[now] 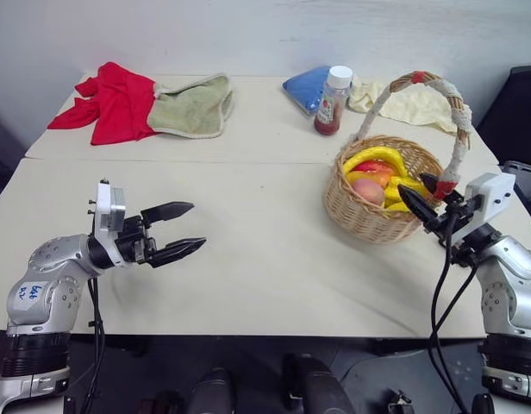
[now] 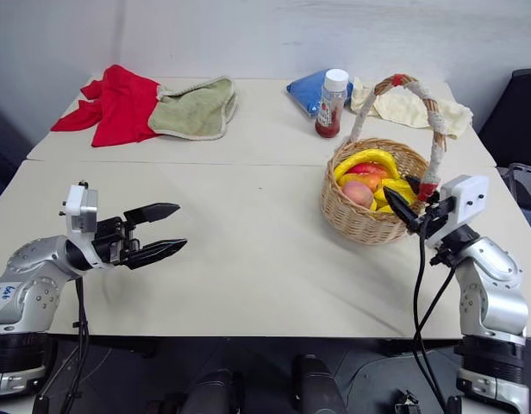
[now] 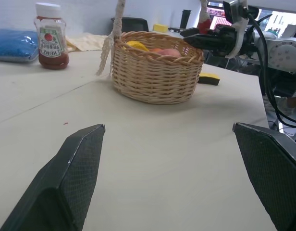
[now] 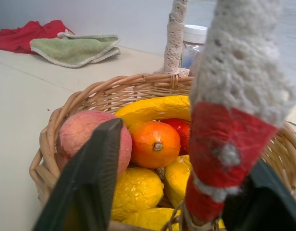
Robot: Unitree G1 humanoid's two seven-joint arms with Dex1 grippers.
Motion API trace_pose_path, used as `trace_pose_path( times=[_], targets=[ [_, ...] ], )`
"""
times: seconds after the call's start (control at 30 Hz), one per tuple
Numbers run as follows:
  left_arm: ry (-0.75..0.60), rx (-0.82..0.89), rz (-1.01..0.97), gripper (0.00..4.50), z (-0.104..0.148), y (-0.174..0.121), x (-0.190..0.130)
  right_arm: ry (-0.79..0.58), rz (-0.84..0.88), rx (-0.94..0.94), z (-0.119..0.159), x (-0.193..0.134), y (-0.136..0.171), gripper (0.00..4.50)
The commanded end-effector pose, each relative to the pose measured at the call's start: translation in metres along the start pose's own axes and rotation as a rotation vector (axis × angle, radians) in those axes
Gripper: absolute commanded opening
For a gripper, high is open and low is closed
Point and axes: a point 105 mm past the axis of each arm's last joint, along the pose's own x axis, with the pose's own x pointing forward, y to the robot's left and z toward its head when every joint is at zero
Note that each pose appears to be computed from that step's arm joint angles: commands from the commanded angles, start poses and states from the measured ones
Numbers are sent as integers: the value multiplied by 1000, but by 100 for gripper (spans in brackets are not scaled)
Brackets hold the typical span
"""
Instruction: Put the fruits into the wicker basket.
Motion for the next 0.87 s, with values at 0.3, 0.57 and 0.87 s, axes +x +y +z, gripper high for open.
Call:
trace_pose_path(
  times=[0.3,0.57,0.87],
  targets=[
    [237,91,93,450,-23,-11,-58,187,314,-230,27,-77,10,447],
    [402,182,180,450,-54,-18,-82,193,687,-261,-28,-70,79,447],
    [341,238,219,450,-55,-31,-72,64,722,-175,-54,-22,124,447]
  ],
)
